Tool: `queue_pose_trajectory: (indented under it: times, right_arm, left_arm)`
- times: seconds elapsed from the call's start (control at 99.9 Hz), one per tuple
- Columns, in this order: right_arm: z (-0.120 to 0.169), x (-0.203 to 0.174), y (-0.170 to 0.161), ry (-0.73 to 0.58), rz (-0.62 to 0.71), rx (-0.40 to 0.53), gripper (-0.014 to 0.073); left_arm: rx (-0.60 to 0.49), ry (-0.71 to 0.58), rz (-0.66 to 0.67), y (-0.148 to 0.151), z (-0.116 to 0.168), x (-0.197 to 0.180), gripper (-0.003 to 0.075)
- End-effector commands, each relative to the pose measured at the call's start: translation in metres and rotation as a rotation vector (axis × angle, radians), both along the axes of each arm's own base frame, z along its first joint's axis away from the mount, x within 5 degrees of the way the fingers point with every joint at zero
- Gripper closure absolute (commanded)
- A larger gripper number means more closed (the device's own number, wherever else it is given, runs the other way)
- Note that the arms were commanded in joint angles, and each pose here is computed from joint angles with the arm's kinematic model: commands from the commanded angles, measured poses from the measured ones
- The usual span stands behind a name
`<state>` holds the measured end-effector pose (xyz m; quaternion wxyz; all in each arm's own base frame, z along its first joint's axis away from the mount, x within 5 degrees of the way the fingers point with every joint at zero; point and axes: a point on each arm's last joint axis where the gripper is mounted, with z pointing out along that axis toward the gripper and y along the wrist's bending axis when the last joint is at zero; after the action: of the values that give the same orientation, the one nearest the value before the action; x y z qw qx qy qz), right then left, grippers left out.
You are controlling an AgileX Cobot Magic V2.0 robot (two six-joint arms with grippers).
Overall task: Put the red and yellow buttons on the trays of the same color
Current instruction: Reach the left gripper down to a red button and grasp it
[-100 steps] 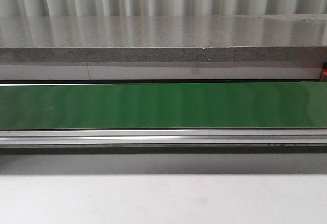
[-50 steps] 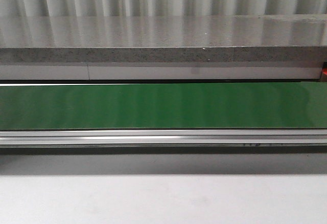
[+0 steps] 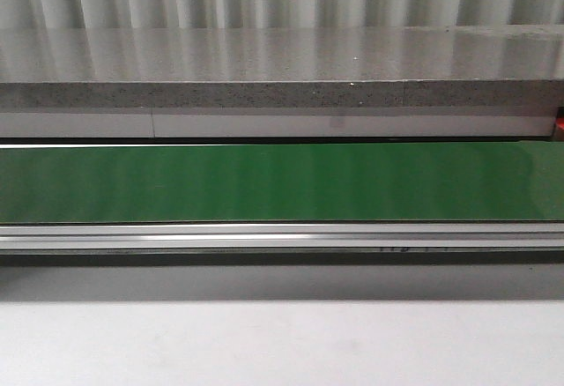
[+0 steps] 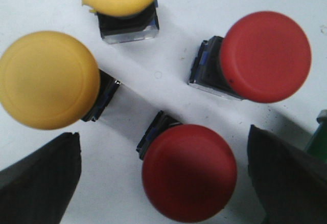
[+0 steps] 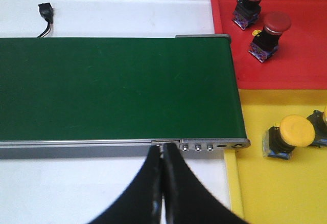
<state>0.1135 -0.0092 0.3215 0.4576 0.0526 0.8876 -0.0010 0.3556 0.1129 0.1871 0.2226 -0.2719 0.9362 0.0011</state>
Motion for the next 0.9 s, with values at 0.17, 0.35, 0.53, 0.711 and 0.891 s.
queue_pose_trajectory:
  times: [0.17, 0.35, 0.53, 0.711, 0.891]
  right_arm:
    - [0.013, 0.002, 0.0, -0.085, 0.004, -0.017, 0.0662]
    - [0.013, 0.002, 0.0, -0.085, 0.004, -0.017, 0.0662]
    - [0.013, 0.002, 0.0, -0.085, 0.004, -0.017, 0.0662]
    - [0.013, 0.002, 0.0, -0.085, 0.004, -0.017, 0.0662]
    - [0.013, 0.002, 0.0, -0.085, 0.004, -0.017, 0.0662]
  left_arm:
    - [0.024, -0.112, 0.013, 0.002, 0.027, 0.005, 0.0376]
    - [0.039, -0.151, 0.009, 0.0, 0.042, 0.001, 0.0658]
    - [0.069, -0.223, -0.002, -0.003, 0.074, -0.01, 0.074]
    - [0.119, -0.28, -0.085, -0.019, 0.113, -0.029, 0.074]
    - [0.142, -0.276, -0.203, -0.046, 0.133, -0.042, 0.074]
